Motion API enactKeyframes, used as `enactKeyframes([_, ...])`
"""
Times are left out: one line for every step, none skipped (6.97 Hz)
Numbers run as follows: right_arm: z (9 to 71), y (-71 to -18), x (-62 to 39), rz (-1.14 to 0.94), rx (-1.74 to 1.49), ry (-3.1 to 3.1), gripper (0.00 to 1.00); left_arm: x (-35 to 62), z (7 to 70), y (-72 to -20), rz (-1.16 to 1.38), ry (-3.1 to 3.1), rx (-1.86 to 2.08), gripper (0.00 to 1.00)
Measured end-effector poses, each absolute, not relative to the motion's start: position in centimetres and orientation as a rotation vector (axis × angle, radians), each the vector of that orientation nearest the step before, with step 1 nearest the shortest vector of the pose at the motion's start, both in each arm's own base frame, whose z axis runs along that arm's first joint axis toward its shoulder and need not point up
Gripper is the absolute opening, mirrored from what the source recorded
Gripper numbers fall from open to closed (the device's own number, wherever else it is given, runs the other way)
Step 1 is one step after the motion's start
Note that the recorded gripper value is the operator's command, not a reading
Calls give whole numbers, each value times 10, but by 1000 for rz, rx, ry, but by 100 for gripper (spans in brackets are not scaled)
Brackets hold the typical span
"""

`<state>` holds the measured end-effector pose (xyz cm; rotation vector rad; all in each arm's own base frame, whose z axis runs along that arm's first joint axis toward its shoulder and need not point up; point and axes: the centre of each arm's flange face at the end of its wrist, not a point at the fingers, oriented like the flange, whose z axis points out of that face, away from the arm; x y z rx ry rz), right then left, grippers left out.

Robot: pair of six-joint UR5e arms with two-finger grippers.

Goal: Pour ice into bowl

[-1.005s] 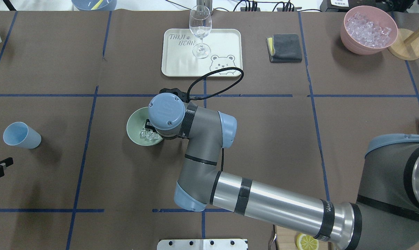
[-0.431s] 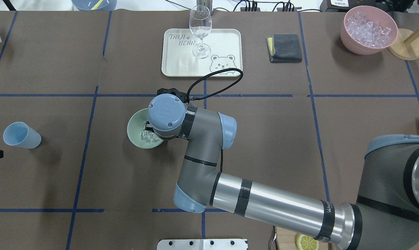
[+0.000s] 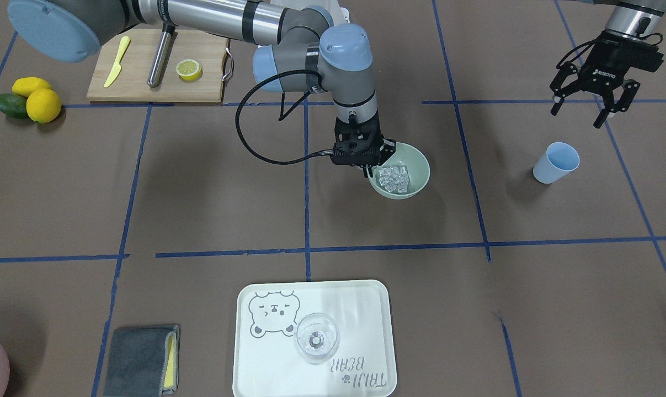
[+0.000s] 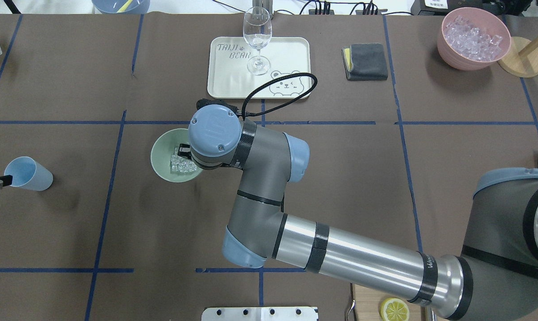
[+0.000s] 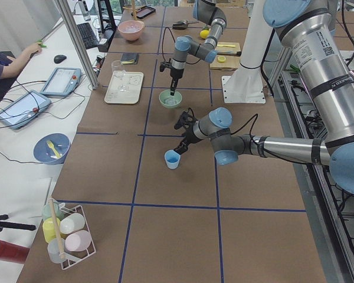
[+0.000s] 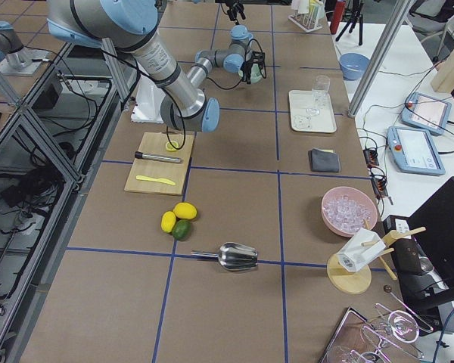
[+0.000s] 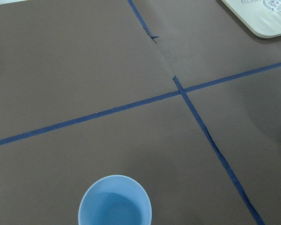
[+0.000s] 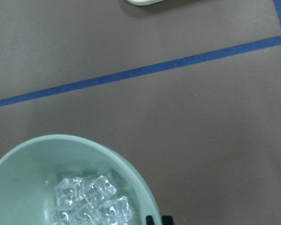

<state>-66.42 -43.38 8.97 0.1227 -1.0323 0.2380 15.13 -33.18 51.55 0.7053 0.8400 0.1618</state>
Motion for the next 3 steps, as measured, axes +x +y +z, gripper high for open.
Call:
enactKeyframes([87, -439, -638, 243, 120, -1058, 0, 136, 507, -362, 232, 782, 708, 100])
enactKeyframes([95, -441, -604, 243, 120, -1065, 0, 109, 500, -396, 301, 699, 714, 100])
enactKeyframes([112, -441, -564, 228, 130, -1060, 0, 87, 490, -431, 364, 621, 689, 100])
